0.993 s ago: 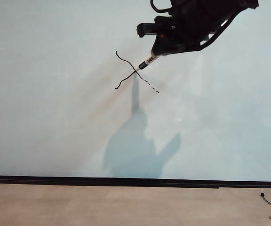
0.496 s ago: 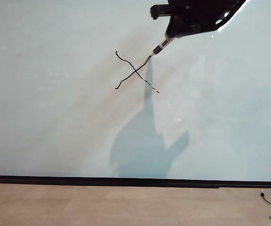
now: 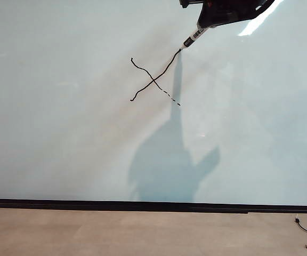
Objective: Pick up the pen on the shelf to the right of the whiteboard and draw a cross mark.
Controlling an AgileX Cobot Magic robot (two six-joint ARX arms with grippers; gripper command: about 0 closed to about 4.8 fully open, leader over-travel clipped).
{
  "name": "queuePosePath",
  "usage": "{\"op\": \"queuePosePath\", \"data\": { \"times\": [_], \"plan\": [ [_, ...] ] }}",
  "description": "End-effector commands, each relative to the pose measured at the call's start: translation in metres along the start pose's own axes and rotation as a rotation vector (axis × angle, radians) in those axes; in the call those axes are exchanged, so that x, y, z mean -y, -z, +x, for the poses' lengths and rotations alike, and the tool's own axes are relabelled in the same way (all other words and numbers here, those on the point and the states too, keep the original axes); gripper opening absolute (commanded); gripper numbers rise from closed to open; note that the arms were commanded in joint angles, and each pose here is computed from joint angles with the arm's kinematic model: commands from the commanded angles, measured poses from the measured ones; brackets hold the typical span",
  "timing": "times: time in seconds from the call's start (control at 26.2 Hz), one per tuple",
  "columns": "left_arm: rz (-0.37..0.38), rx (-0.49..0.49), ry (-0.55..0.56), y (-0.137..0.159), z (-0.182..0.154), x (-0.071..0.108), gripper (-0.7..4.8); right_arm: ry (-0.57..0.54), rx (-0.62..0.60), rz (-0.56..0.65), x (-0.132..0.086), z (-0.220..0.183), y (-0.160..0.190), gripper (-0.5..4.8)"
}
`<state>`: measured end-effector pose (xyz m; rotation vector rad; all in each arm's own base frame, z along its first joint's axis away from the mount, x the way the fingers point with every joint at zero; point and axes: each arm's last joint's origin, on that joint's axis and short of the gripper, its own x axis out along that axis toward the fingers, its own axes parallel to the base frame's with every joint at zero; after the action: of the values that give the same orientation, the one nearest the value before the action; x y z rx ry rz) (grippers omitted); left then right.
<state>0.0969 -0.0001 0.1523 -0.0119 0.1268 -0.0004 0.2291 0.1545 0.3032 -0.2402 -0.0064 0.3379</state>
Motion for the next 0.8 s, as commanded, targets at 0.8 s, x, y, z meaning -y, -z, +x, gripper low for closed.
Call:
{"op": "queuePosePath", "data": {
  "times": [0.8],
  "plan": [
    [0.004,0.011,0.005,-0.002,0.0,0.0,-0.04,-0.007,0.092,0.046,0.012,-0.125,0.077,-0.08]
  ]
}}
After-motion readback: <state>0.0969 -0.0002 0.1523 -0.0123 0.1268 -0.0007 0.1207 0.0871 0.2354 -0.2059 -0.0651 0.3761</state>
